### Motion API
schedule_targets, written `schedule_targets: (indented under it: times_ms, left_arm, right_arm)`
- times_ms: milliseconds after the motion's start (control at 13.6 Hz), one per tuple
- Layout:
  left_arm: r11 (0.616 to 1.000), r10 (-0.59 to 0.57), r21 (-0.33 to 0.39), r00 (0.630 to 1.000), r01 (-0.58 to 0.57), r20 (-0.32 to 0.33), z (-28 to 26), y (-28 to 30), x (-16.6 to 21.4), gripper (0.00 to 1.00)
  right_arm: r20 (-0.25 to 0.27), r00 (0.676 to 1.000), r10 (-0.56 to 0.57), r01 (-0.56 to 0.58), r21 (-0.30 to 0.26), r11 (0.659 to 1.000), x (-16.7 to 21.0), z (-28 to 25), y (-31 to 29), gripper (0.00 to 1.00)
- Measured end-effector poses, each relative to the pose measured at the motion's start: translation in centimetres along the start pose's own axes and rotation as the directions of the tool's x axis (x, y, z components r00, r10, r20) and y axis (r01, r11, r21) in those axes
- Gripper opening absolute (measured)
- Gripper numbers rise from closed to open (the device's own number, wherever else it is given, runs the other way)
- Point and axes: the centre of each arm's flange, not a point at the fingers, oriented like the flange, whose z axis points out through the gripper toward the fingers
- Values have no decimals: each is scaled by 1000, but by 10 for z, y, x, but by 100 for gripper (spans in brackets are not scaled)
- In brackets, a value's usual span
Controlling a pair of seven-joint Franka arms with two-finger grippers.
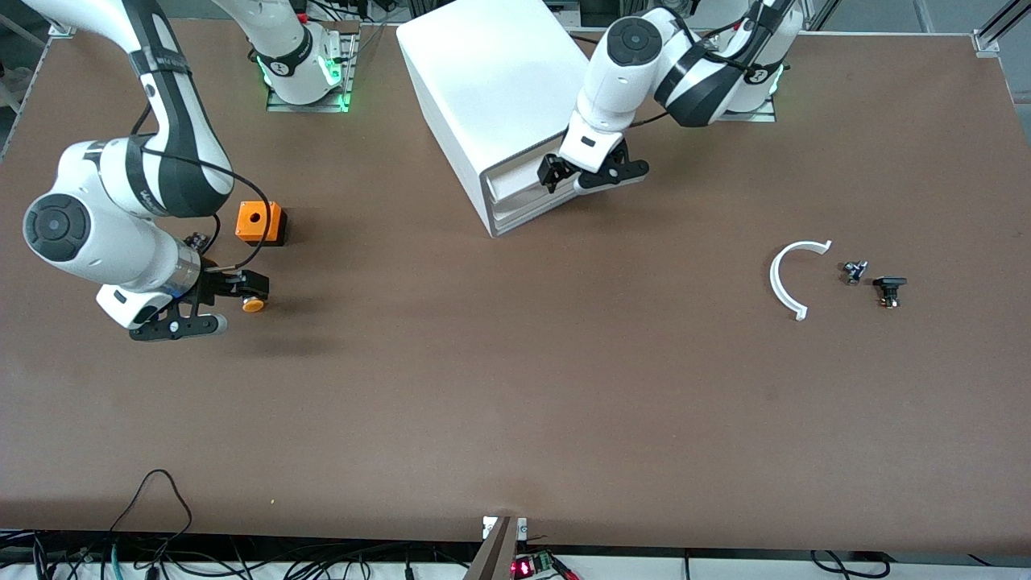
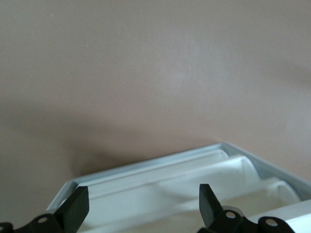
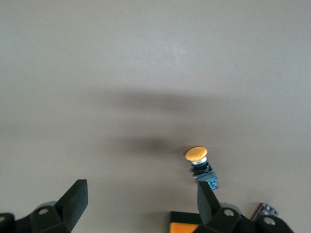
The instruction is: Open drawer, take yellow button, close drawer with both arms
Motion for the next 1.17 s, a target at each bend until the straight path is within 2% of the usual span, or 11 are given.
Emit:
schedule_targets:
  times_ms: [220, 366, 586, 659, 879, 1026, 1172]
  left_arm:
    - [1000, 21, 0, 1000, -21, -3, -1, 4, -12, 100]
    - [1000, 20, 2, 1000, -20, -2, -1, 3, -12, 100]
    - [1000, -10, -8, 1000, 9, -12, -4, -2, 2, 100]
    - [998, -54, -24, 998, 54, -31, -11, -9, 25, 100]
    - [962, -264, -105, 958, 252, -115, -52, -62, 143, 100]
    - [965, -255, -113, 953, 239, -164, -73, -105, 201, 100]
    - [987, -159, -64, 968, 150, -193, -99, -150, 243, 100]
  right_arm:
    - [9, 997, 71, -71, 10, 997, 3, -55, -25, 100]
    - [8, 997, 75, -75, 9, 997, 1, -97, -37, 100]
    - [-28, 999, 44, -45, -56, 997, -6, -146, -51, 100]
    - [-33, 998, 52, -54, -71, 996, -9, -156, -47, 100]
    - [-9, 992, 123, -124, -97, 988, -20, -173, -8, 100]
    - [4, 988, 153, -152, -104, 983, -21, -171, 8, 100]
    - [15, 986, 168, -166, -109, 980, -22, -168, 13, 100]
